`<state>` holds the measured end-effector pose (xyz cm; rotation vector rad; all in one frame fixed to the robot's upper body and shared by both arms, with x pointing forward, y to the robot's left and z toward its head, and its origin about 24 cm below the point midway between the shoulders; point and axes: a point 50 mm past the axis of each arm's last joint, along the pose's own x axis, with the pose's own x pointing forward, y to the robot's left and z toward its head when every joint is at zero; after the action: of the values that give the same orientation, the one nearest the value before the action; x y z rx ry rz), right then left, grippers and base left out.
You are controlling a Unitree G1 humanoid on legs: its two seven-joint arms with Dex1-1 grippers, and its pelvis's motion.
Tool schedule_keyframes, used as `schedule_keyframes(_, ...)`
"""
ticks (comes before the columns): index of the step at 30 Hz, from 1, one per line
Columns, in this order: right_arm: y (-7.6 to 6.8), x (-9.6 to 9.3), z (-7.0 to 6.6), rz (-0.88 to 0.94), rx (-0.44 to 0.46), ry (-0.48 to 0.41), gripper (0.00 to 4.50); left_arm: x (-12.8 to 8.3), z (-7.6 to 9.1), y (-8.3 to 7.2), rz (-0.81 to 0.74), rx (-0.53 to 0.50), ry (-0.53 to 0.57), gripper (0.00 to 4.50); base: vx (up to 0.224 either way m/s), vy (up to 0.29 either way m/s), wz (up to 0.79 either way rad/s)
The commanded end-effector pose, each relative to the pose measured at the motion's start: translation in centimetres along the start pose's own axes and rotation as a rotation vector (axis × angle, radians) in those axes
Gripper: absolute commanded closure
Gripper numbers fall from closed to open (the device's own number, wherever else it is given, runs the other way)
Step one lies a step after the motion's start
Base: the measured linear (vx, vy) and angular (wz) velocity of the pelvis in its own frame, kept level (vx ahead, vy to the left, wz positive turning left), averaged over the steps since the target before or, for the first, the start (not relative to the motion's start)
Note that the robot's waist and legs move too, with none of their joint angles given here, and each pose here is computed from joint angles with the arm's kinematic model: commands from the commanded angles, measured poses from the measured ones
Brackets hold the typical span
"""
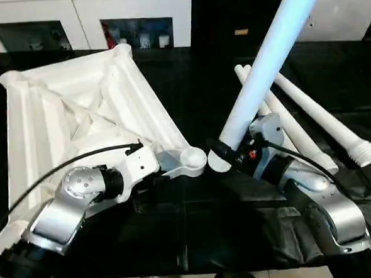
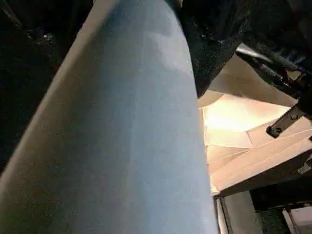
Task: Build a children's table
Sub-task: Insert table leg to table base
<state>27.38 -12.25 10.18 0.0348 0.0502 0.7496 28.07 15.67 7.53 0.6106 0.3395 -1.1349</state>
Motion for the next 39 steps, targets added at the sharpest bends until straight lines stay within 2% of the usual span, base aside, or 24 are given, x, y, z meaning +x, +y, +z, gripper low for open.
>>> schedule_keyframes(1, -0.1, 0.1, 0.7, 0.009, 0.0, -0.027, 2.61, 0.8, 0.1, -0.5, -0.069, 0.047, -0.01, 4.5, 0.0, 0.0, 0.0)
schedule_keyframes(5, 0.0, -0.2, 0.7, 0.006, -0.001, -0.028, 2.61, 1.6, 0.4, -0.2, -0.087, 0.076, -0.015, 4.5, 0.0, 0.0, 0.0)
schedule_keyframes(10, 0.1, -0.4, 0.6, 0.001, 0.001, -0.025, 2.61, 1.6, 0.3, 0.0, -0.101, 0.087, -0.048, 4.5, 0.0, 0.0, 0.0)
schedule_keyframes(13, 0.3, -0.4, 0.5, 0.004, 0.005, -0.022, 2.61, 1.3, -0.2, 0.0, -0.082, 0.071, -0.04, 4.5, 0.0, 0.0, 0.0)
schedule_keyframes(16, 0.4, -0.3, 0.5, 0.008, 0.007, -0.022, 2.61, 0.7, -0.6, 0.0, -0.032, -0.015, -0.055, 4.5, 0.0, 0.0, 0.0)
schedule_keyframes(17, 0.4, -0.3, 0.5, 0.008, 0.007, -0.022, 2.61, 0.7, -0.6, 0.0, -0.032, -0.015, -0.055, 4.22, 0.0, 0.0, 0.0)
schedule_keyframes(26, 0.8, 0.0, 0.1, 0.024, 0.022, -0.016, 2.61, -0.9, -1.1, -1.0, -0.002, -0.075, -0.015, 3.49, 0.0, 0.0, 0.0)
schedule_keyframes(33, 0.9, 0.1, 0.0, 0.032, 0.024, -0.015, 2.61, -1.9, -1.6, -1.4, 0.022, -0.113, 0.021, 3.49, 0.0, 0.0, 0.0)
schedule_keyframes(34, 0.9, 0.2, 0.0, 0.034, 0.023, -0.014, 2.61, -2.1, -1.7, -1.5, 0.027, -0.116, 0.023, 3.77, 0.0, 0.0, 0.0)
schedule_keyframes(36, 0.9, 0.2, 0.0, 0.035, 0.023, -0.014, 2.61, -2.2, -1.7, -1.5, 0.03, -0.119, 0.027, 3.77, 0.0, 0.0, 0.0)
schedule_keyframes(39, 0.9, 0.2, -0.1, 0.036, 0.023, -0.014, 2.61, -2.2, -1.9, -1.5, 0.042, -0.12, 0.037, 4.14, 0.0, 0.0, 0.0)
